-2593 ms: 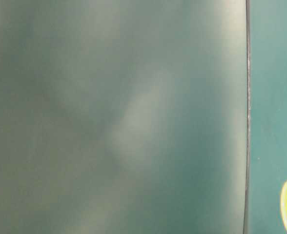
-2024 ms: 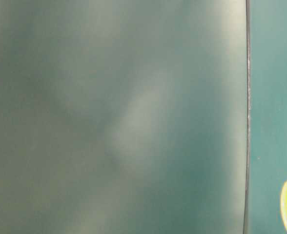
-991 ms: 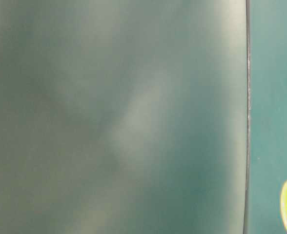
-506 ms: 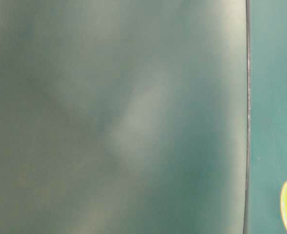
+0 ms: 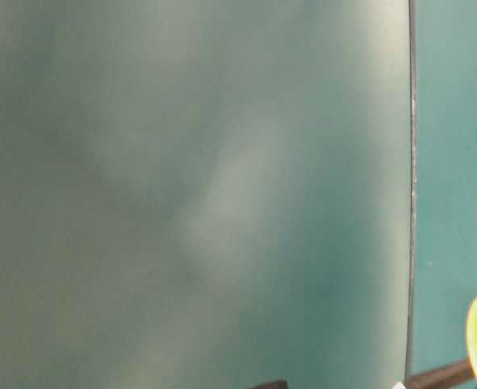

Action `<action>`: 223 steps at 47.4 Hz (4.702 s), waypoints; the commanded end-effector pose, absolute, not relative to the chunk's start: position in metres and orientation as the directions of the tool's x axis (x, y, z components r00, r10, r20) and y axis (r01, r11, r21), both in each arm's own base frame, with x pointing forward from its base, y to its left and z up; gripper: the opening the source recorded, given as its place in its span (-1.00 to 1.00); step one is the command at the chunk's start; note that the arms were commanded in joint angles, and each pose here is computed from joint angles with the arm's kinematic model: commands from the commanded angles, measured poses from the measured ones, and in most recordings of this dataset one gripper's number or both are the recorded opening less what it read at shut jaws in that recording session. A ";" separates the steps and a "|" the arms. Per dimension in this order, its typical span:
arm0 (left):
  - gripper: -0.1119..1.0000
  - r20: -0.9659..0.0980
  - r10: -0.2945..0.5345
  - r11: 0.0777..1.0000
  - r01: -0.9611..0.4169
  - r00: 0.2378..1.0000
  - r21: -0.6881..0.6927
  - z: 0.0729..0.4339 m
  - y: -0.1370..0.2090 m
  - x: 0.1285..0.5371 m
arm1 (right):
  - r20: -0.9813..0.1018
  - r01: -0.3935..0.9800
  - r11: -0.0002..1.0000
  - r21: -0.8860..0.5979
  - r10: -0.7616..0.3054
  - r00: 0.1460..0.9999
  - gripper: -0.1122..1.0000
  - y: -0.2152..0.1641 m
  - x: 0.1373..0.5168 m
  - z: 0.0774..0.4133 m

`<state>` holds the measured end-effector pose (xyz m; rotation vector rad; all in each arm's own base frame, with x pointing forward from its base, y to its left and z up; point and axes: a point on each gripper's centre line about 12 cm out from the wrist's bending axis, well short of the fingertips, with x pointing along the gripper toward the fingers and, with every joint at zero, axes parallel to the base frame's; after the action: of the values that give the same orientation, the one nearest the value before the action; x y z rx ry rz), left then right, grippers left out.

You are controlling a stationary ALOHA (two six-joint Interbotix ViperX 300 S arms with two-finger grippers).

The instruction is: Move the cup to the right with left arm.

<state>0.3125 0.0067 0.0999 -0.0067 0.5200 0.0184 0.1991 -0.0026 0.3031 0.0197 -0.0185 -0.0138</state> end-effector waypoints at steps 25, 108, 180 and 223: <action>0.47 -0.450 0.030 0.999 -0.019 0.893 0.028 0.106 0.013 0.335 | 0.057 0.013 1.000 0.024 -0.014 0.998 -0.81 -0.003 0.201 0.320; 0.36 -0.334 0.020 0.998 0.002 0.942 0.063 0.176 0.012 0.461 | 0.051 0.013 1.000 0.021 -0.014 0.999 -0.81 -0.003 0.201 0.320; 0.36 -0.253 0.018 0.995 0.007 0.967 0.098 0.189 0.013 0.611 | 0.074 0.013 1.000 0.014 -0.014 0.997 -0.81 -0.003 0.201 0.328; 0.36 -0.242 0.019 0.995 0.006 0.970 0.100 0.189 0.013 0.636 | 0.072 0.013 1.000 0.005 -0.013 0.997 -0.81 -0.003 0.201 0.329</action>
<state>0.6327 0.0153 0.1611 0.0964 0.3031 0.0075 0.1999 -0.0026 0.3137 0.0074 -0.0338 -0.0133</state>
